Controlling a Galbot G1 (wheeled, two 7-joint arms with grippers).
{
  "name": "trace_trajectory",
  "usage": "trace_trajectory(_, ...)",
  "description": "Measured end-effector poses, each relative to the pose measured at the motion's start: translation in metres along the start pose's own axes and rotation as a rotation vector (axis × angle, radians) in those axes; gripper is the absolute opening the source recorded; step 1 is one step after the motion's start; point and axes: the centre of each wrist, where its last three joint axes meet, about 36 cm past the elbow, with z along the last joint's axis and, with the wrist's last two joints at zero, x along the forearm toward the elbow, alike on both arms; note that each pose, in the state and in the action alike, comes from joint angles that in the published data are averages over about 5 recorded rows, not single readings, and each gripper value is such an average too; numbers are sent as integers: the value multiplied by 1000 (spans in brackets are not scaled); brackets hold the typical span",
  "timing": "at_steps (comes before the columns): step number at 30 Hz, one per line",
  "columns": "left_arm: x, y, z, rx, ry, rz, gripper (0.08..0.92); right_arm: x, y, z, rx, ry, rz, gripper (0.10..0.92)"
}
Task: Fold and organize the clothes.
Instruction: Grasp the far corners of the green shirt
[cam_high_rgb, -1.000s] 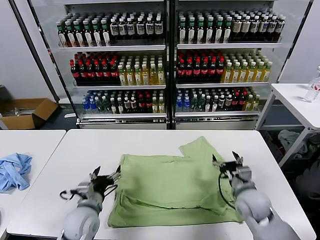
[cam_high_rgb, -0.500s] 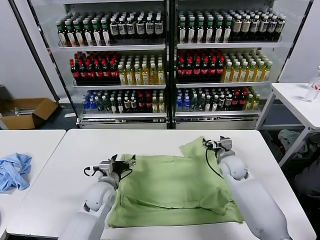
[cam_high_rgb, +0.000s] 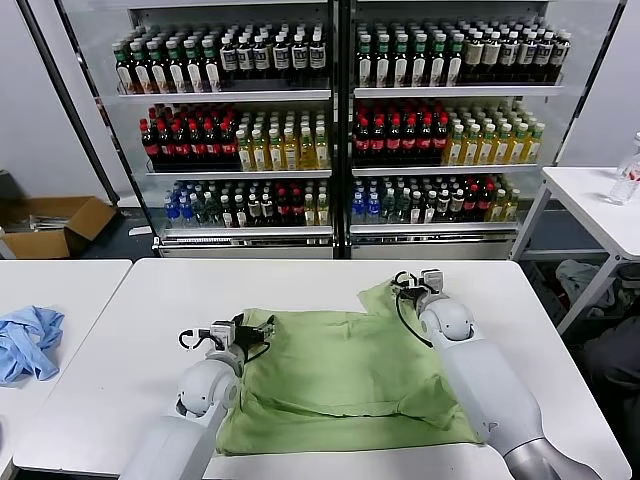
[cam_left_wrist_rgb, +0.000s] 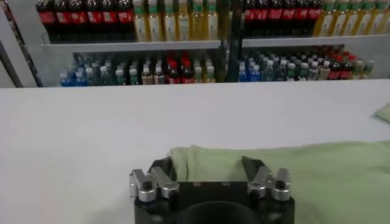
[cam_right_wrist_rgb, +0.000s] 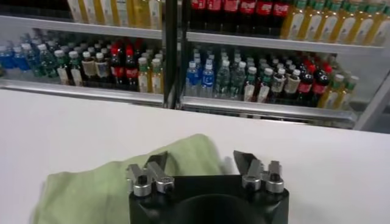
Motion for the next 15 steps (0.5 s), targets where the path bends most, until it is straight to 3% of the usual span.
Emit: trace_trajectory(15,4,9,12,43,31,24,184,13,-2,14,-4,-12,-75,160)
